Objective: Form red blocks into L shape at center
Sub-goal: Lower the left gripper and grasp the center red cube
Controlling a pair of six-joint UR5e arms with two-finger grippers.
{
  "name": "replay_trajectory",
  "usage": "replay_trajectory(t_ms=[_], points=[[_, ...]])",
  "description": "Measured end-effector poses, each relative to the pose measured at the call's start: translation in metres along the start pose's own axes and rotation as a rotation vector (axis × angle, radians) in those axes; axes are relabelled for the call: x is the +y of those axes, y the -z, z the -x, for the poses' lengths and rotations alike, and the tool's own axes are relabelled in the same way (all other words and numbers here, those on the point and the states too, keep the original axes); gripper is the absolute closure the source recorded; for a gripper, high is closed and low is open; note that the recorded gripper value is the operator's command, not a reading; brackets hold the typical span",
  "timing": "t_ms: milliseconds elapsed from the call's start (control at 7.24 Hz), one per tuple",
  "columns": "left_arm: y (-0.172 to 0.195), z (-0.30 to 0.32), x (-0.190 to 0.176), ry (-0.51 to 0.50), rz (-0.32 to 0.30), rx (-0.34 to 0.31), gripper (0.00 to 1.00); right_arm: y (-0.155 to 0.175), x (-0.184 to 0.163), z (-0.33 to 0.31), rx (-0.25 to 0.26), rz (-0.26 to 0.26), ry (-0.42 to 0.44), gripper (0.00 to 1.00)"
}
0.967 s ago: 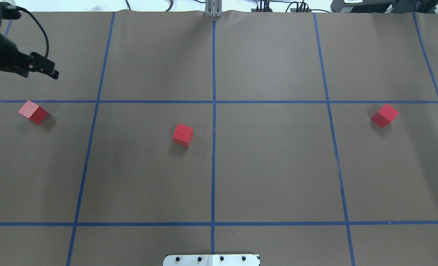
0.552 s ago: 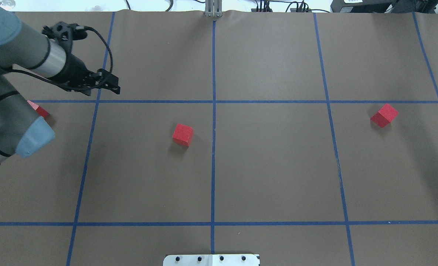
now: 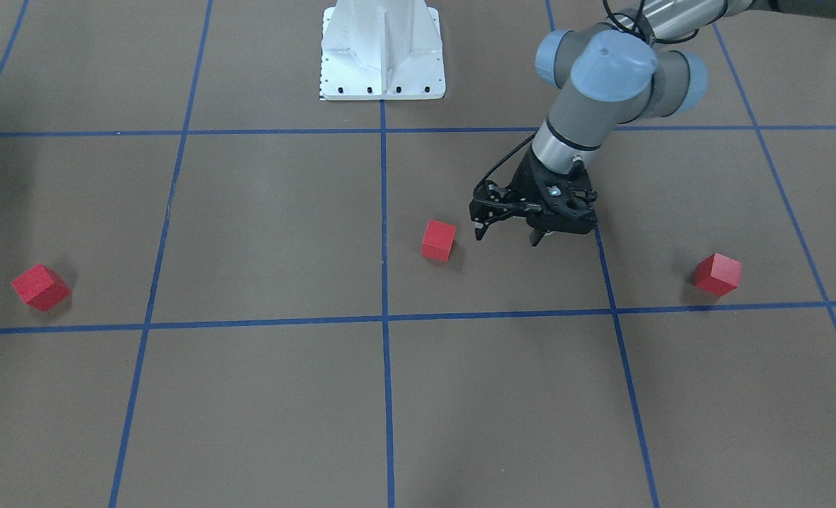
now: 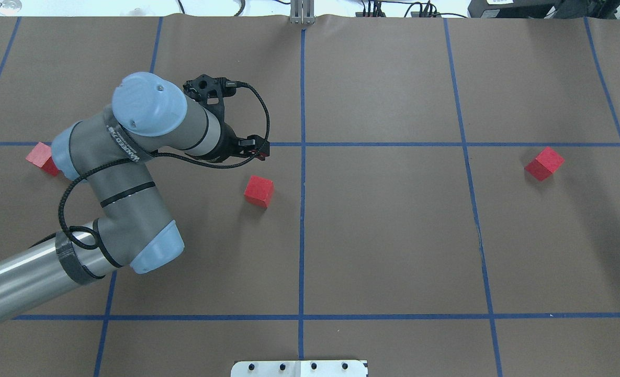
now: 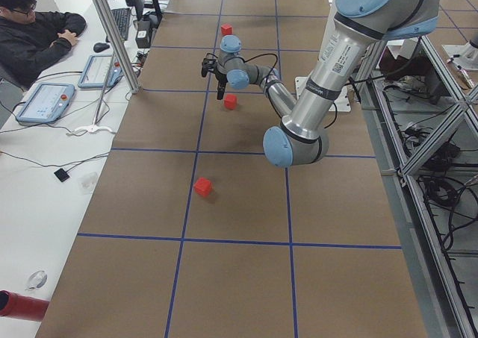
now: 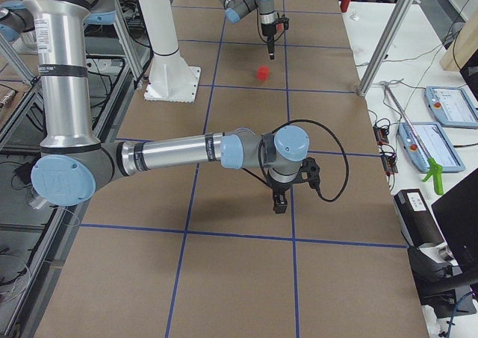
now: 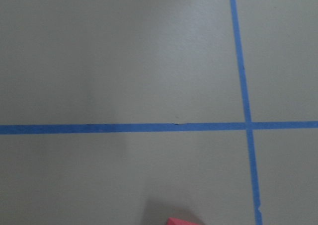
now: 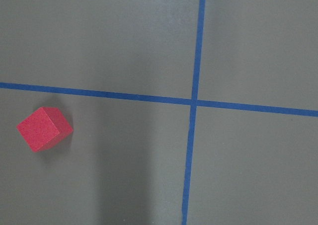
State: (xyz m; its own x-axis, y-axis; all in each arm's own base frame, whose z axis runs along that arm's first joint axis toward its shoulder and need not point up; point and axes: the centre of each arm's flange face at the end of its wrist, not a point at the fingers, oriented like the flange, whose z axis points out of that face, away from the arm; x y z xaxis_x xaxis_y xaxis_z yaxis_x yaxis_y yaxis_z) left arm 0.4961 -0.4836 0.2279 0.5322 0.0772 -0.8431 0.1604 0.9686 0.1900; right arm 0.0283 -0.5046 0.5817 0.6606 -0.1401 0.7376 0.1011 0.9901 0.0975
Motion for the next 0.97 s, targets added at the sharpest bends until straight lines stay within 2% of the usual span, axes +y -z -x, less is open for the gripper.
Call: replay_trajectory(t_ms=[414, 967], points=[[-0.032, -0.013, 0.024, -0.096, -0.001, -0.041, 0.00, -0.001, 0.001, -0.001, -0.002, 0.002, -0.002, 0.01], [-0.063, -0.020, 0.053, -0.125, 0.025, -0.074, 0.01, -0.001, 0.001, -0.001, -0.003, 0.003, -0.005, 0.00]])
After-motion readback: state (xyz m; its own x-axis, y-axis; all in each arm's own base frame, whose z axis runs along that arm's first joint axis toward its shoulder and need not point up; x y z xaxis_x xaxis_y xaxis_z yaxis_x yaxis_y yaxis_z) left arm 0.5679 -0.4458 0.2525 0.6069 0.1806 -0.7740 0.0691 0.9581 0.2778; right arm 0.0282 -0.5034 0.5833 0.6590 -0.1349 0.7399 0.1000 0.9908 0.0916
